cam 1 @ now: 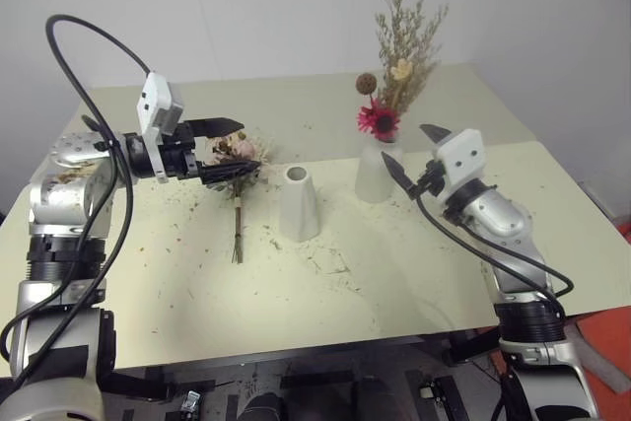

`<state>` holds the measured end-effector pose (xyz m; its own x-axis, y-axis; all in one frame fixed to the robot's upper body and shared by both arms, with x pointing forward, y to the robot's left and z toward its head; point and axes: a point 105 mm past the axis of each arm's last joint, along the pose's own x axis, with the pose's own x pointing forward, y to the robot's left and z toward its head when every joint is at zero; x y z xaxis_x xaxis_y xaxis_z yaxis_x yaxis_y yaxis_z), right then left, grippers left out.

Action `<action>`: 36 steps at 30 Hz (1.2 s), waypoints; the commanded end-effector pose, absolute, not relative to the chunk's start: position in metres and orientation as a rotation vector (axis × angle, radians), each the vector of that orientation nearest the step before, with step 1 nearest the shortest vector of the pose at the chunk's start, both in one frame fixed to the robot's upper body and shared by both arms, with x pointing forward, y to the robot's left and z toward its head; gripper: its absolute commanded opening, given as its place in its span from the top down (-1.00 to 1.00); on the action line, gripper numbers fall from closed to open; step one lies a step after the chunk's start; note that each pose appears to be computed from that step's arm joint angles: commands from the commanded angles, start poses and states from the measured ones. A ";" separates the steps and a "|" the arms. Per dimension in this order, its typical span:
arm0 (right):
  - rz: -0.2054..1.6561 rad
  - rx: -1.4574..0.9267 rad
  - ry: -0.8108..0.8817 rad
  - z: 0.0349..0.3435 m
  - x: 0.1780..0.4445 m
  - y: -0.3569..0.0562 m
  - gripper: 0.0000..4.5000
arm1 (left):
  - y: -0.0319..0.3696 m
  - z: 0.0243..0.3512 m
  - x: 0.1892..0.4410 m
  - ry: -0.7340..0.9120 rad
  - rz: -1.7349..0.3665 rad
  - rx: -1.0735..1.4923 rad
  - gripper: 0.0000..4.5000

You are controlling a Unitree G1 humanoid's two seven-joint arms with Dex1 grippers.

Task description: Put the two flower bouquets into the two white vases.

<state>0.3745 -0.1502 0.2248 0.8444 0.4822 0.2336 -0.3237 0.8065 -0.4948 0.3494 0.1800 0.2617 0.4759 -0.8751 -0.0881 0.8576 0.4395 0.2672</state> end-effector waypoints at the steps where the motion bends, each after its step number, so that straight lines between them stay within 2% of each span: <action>1: 0.453 -0.478 -0.395 0.240 0.364 -0.152 -0.98 | 0.191 0.278 0.340 -0.128 -1.026 0.281 -1.00; 5: 0.526 -0.384 -0.342 0.243 0.343 -0.157 -0.98 | 0.210 0.268 0.342 -0.103 -0.815 0.262 -1.00; 8: 0.618 -0.426 -0.241 0.239 0.325 -0.156 -0.98 | 0.223 0.248 0.349 0.050 -0.615 0.268 -1.00; 12: 0.732 -0.447 -0.221 0.249 0.298 -0.155 -0.98 | 0.232 0.221 0.355 0.245 -0.350 0.289 -1.00; 16: 0.874 -0.440 -0.168 0.255 0.280 -0.149 -0.98 | 0.231 0.203 0.356 0.349 -0.241 0.237 -1.00; 23: 0.928 -0.466 -0.135 0.263 0.282 -0.141 -0.98 | 0.207 0.174 0.379 0.539 -0.227 0.180 -1.00; 29: 0.870 -0.471 -0.139 0.265 0.286 -0.141 -0.98 | 0.194 0.157 0.400 0.632 -0.216 0.124 -1.00; 36: 0.809 -0.444 -0.134 0.262 0.282 -0.141 -0.98 | 0.171 0.158 0.425 0.669 -0.269 0.004 -1.00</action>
<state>0.2876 -0.1410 0.2530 0.6748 0.7331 -0.0848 -0.6964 0.5946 -0.4019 0.4175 0.1717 0.1414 0.7167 -0.2293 -0.6586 0.2420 0.9675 -0.0735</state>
